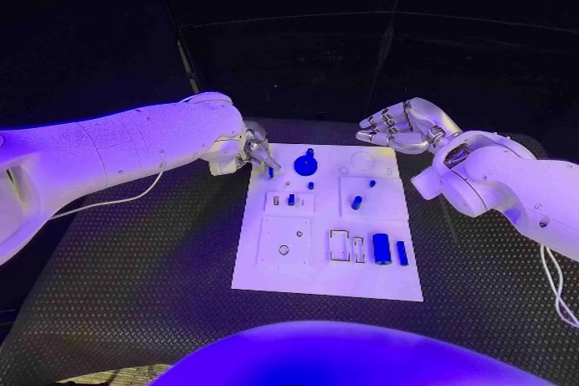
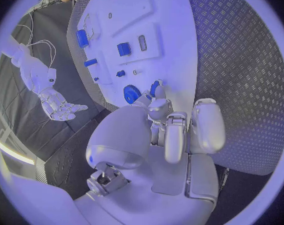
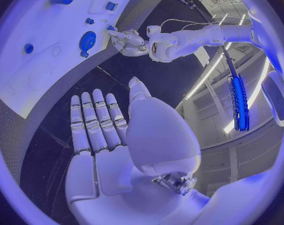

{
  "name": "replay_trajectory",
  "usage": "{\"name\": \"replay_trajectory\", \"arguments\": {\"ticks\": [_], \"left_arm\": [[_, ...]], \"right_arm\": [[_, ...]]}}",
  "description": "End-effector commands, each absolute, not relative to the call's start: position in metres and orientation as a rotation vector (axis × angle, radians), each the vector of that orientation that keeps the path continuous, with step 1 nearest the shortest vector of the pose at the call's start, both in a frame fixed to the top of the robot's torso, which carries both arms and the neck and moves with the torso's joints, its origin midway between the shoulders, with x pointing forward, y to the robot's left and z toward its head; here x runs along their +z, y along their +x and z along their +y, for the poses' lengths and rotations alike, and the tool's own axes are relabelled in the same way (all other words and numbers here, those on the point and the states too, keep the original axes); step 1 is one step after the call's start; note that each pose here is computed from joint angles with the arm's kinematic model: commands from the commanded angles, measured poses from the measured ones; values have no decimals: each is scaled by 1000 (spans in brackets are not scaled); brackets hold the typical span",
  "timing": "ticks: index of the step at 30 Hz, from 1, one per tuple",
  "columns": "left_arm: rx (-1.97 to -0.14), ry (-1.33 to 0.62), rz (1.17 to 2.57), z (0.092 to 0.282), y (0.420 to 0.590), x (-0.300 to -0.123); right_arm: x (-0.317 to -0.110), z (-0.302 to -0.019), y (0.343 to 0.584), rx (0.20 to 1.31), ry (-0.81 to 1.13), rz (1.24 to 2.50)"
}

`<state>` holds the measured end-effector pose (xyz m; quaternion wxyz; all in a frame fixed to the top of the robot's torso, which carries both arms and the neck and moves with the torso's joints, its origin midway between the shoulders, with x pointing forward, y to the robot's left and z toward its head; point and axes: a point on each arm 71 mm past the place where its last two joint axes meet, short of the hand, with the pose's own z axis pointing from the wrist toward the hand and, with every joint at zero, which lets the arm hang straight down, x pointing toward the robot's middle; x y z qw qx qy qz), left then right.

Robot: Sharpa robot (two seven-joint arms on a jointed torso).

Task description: Assemble the parts on the task board

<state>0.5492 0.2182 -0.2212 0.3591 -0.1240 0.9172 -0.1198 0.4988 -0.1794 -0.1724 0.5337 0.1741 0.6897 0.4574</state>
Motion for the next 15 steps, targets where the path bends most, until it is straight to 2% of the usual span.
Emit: {"name": "replay_trajectory", "arguments": {"ticks": [1,7,15], "left_arm": [[-365,-381,2322,219,547,-218],[-398,-391,2294,222,536,-215],[-489,-368,2213,220,514,-214]], "right_arm": [[-172,-179,499,1097,411,1648],[-172,-180,500,1094,412,1650],[-173,-182,500,1090,414,1651]]}}
